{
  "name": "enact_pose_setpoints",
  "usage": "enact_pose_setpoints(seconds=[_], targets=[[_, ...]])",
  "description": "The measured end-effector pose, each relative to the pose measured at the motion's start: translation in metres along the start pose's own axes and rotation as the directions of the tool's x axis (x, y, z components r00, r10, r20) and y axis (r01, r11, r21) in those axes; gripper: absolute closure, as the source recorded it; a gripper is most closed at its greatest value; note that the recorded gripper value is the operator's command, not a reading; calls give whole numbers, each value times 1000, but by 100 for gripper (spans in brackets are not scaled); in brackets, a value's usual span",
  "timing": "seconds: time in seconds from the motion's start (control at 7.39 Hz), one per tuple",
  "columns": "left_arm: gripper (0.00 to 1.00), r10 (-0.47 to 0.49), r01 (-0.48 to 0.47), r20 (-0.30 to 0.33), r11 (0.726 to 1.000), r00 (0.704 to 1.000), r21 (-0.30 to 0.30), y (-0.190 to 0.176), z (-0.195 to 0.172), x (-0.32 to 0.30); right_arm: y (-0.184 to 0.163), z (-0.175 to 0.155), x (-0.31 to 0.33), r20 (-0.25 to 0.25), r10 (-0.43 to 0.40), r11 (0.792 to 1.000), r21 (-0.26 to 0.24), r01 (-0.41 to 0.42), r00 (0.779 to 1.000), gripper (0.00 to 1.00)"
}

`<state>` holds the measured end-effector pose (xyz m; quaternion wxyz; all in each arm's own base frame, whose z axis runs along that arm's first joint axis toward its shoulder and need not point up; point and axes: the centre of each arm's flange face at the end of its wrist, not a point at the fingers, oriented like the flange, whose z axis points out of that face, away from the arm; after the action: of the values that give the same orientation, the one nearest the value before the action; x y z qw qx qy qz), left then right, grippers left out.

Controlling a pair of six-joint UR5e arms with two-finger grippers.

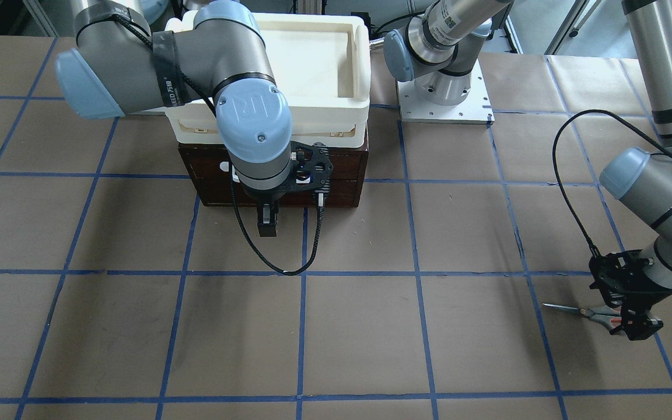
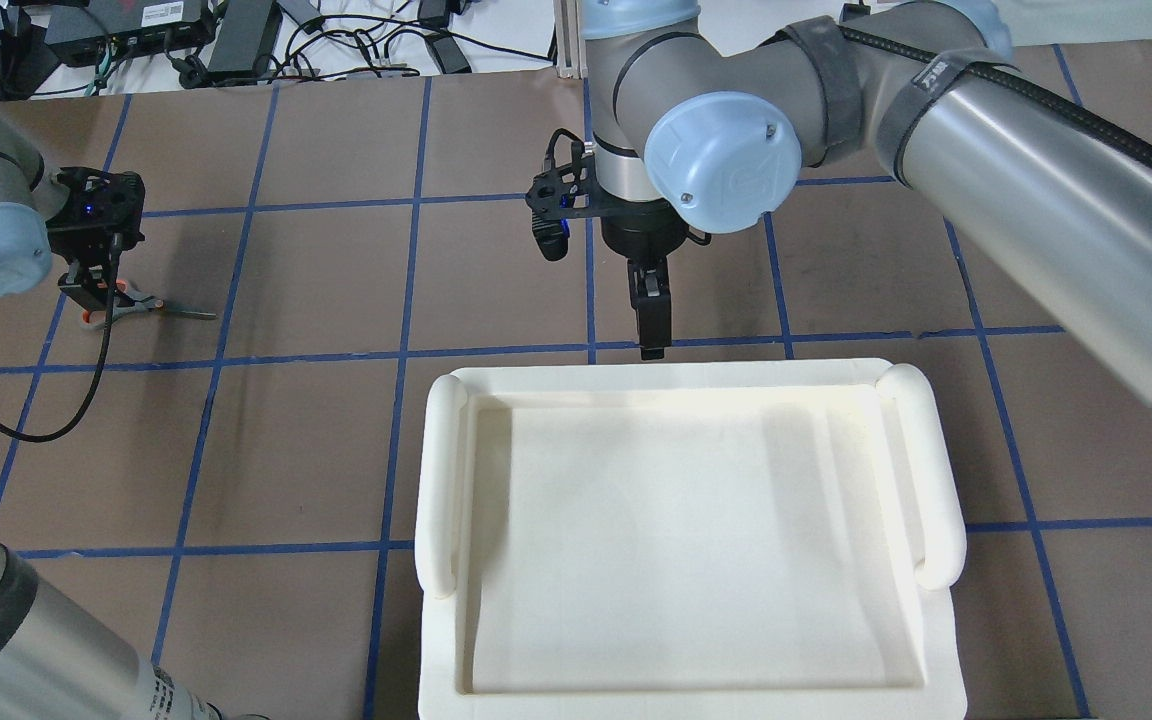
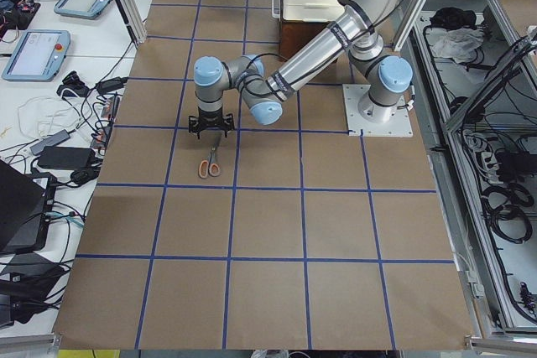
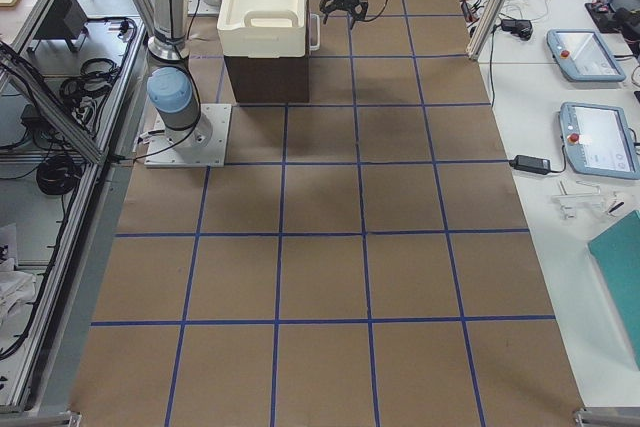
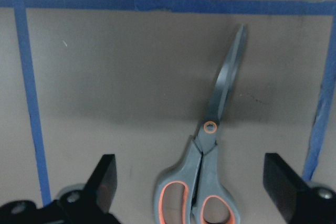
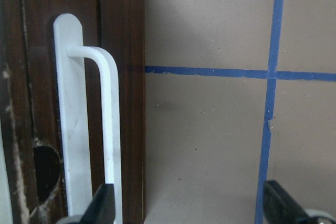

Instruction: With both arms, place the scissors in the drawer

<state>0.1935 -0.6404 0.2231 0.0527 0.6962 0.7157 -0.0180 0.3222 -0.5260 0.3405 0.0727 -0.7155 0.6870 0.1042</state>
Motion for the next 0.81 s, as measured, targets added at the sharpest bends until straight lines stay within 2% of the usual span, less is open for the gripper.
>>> enact_pose_setpoints(seconds=[0.41, 0.54, 0.81], targets=[[3, 63, -62, -22, 998, 998, 28, 17, 32, -6, -5, 18, -9, 41, 10, 1000, -15, -9, 999, 0], [11, 76, -76, -25, 997, 997, 31, 20, 38, -9, -6, 24, -10, 48, 11, 1000, -18, -10, 999, 0], [18, 89, -88, -32, 996, 995, 34, 23, 47, -12, -5, 29, -12, 62, 8, 1000, -24, -7, 998, 0]])
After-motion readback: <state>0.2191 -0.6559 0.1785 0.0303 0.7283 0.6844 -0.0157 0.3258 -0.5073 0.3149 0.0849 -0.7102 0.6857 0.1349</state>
